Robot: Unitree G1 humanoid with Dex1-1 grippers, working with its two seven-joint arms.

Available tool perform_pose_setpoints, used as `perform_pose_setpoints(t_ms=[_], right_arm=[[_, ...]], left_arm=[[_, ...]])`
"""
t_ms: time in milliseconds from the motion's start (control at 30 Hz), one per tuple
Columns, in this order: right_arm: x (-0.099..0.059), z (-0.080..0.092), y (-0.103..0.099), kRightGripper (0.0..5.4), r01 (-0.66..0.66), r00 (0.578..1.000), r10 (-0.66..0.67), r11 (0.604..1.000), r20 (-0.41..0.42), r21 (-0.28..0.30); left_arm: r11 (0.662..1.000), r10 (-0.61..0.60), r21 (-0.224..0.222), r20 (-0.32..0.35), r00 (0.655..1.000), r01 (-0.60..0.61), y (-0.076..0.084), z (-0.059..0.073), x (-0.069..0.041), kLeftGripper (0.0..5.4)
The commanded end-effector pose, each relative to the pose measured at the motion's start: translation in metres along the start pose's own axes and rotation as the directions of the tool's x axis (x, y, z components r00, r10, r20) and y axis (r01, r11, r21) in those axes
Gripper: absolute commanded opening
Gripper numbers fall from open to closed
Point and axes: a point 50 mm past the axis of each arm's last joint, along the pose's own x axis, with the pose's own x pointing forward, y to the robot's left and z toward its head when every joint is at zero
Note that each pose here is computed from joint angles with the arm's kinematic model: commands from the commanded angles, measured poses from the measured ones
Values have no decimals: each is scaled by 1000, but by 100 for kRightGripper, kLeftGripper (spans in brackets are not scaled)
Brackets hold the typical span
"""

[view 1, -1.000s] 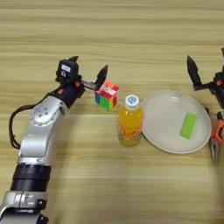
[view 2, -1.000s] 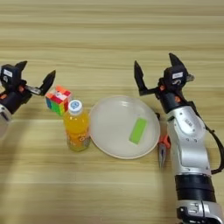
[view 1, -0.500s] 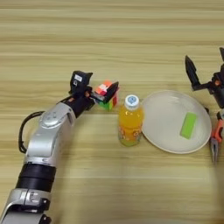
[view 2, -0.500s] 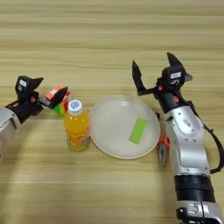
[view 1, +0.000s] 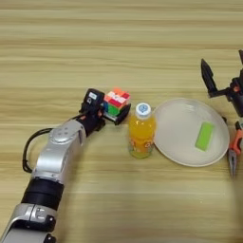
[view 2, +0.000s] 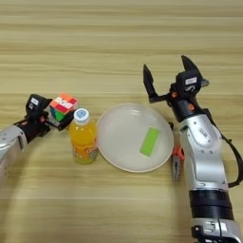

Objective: Move the objects on the table

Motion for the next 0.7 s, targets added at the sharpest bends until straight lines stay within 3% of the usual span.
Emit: perform_pose_setpoints(t_ms=[33, 300, 700], right_arm=[[-1, 1, 1, 540, 0, 1000, 0, 1000, 0, 5], [0, 1, 0, 540, 0, 1000, 0, 1000, 0, 4], [1, 0, -1, 540, -1, 1000, 1, 1000, -1, 3]], left_arm=[[1000, 12, 25, -25, 1000, -11, 3, -2, 2, 537], [999, 27, 30, -20, 999, -26, 5, -2, 3, 537], [999, 32, 32, -6, 999, -32, 6, -1, 4, 435]])
